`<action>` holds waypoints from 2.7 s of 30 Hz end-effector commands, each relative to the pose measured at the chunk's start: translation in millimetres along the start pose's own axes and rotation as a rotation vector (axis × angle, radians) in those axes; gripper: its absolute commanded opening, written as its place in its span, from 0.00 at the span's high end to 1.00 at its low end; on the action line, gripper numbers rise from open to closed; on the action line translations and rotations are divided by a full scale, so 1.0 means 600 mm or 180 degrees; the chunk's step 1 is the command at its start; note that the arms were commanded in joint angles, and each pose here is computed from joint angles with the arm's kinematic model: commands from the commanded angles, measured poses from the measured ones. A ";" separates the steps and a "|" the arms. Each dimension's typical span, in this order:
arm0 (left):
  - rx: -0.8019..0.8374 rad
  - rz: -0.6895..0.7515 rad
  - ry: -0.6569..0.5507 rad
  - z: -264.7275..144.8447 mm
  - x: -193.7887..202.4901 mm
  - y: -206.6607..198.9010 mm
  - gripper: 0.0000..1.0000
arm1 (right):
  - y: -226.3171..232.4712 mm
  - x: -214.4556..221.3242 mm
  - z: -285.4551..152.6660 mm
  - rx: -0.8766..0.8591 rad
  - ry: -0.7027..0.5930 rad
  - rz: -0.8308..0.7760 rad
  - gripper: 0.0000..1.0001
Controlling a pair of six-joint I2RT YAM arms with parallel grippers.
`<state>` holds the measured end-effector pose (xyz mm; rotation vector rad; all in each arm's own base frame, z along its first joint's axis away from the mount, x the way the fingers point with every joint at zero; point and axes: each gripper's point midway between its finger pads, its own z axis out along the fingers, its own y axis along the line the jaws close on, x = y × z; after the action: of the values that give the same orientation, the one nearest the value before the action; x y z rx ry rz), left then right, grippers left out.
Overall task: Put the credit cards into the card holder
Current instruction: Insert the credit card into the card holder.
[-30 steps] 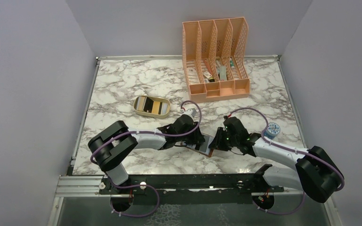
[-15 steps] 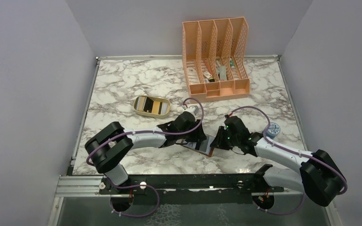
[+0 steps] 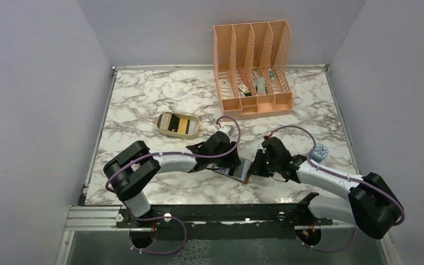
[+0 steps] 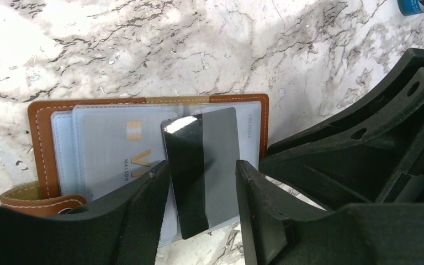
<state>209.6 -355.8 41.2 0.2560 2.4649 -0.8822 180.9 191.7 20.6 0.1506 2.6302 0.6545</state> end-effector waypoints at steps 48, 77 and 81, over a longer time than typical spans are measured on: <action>-0.1005 0.0653 -0.0203 -0.098 -0.046 0.102 0.35 | 0.050 -0.005 -0.020 -0.0465 -0.0039 0.0021 0.48; -0.0576 0.0457 0.0151 -0.066 0.014 0.091 0.60 | 0.051 -0.012 -0.001 -0.0468 -0.0097 0.0237 0.36; -0.0460 0.0379 0.0147 -0.065 0.018 0.081 0.65 | 0.071 -0.020 -0.015 -0.0648 -0.0163 0.0282 0.36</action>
<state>213.4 -275.3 26.1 0.3791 2.5175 -0.4895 184.6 211.0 34.9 0.2175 2.5712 0.8229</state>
